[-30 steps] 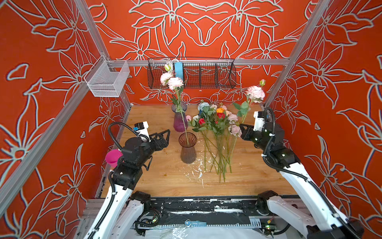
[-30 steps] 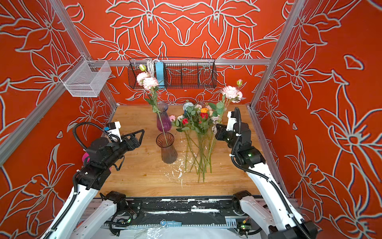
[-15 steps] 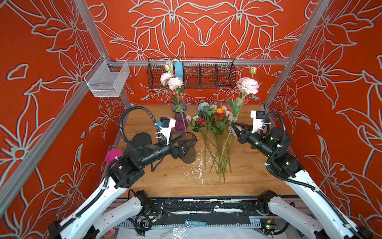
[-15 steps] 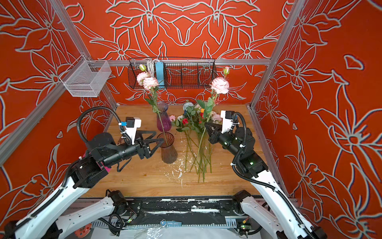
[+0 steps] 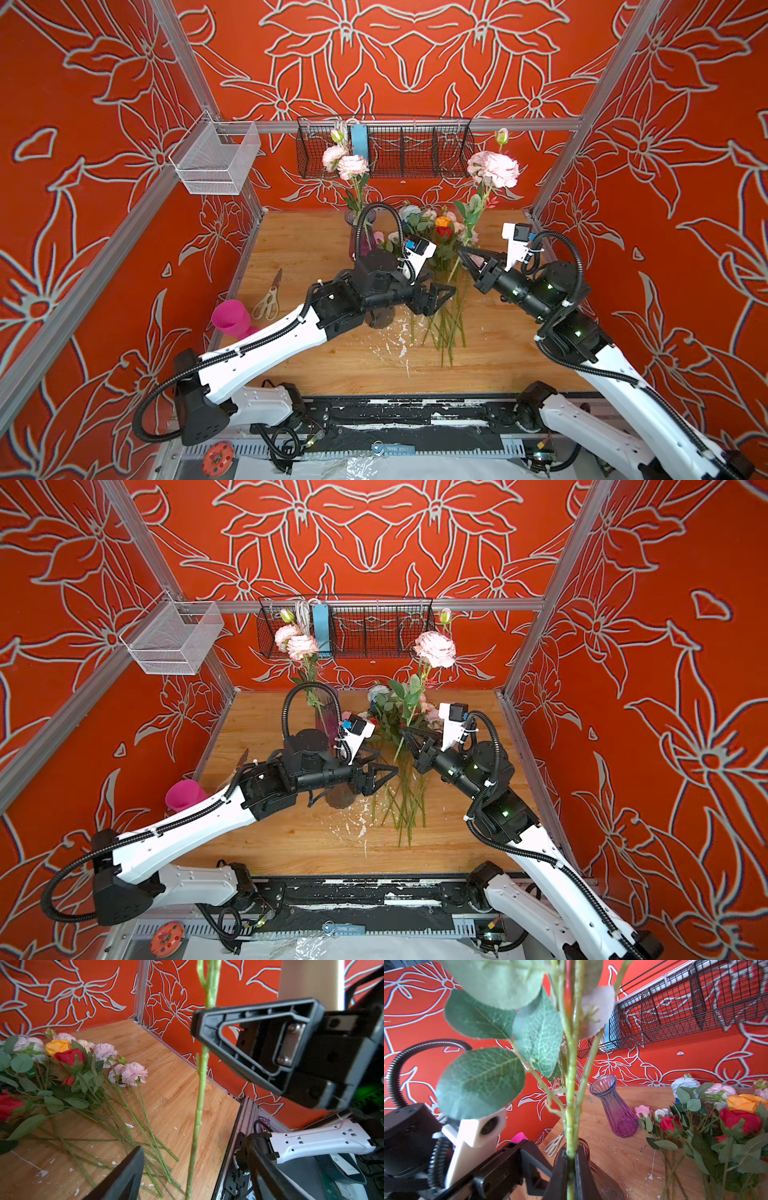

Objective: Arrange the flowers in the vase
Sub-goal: 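Move the left gripper to the stem held upright by the right gripper, then grasp and raise the stem with the left gripper while the right gripper withdraws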

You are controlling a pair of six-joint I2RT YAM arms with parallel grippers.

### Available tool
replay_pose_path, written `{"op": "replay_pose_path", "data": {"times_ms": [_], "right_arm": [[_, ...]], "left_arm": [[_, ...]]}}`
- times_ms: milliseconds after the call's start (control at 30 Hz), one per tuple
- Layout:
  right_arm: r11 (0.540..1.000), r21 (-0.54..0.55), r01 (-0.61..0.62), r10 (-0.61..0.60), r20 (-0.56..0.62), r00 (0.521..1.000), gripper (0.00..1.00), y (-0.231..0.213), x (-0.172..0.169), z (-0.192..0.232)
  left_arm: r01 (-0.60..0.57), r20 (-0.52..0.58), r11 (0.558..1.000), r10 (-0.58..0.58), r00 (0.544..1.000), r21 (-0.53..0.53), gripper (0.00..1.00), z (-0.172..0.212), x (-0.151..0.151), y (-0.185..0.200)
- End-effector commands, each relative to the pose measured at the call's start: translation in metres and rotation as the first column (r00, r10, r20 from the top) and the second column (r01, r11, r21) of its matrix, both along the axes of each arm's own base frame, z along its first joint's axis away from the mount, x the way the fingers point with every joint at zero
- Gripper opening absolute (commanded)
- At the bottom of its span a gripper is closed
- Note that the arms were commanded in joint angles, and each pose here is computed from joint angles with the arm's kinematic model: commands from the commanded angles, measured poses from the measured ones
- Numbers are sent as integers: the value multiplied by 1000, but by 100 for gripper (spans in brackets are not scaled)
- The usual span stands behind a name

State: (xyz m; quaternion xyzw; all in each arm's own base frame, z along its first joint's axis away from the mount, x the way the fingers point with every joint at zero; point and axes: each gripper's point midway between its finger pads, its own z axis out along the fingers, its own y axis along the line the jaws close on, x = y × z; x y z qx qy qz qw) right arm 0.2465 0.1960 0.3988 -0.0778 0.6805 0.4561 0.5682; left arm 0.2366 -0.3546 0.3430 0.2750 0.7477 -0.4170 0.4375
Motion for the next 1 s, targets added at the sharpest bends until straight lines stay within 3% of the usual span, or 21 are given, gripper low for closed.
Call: {"op": "replay_pose_path", "data": {"times_ms": [0,133,233,333,433,567,600,700,800,967], "right_arm": [[998,45,-39,39,7,999,3,3,-8,5],[997,43,-60,61,-11,998,3,7,-10,1],[996,49,-74,75,-17,997,3,9,-12,0],[996,52,-75,76,-17,997,3,8,-14,0],[996,61,-63,64,-15,998,3,4,-16,1],[994,69,-79,80,-18,997,3,5,-19,1],[995,67,-79,80,-19,997,5,5,-20,0],[996,51,-68,68,-11,998,36,0,-24,2],[999,27,40,-39,-8,999,55,-20,-24,3],[959,-26,282,-282,16,959,61,-71,-28,-8]], "left_arm": [[-5,57,997,10,998,-73,70,29,7,-8],[-20,65,998,24,998,-60,59,28,16,-15],[-28,70,998,32,997,-65,43,26,22,-20],[-20,60,998,24,998,-59,33,22,24,-26],[-12,56,999,14,998,-48,27,22,24,-28],[-21,71,998,26,997,-63,0,27,26,-27],[-26,75,997,31,997,-66,0,29,26,-26],[-58,93,997,63,994,-60,0,31,29,-20],[-111,143,992,118,983,-51,0,41,33,-7],[-232,334,971,236,912,-53,0,86,35,32]]}}
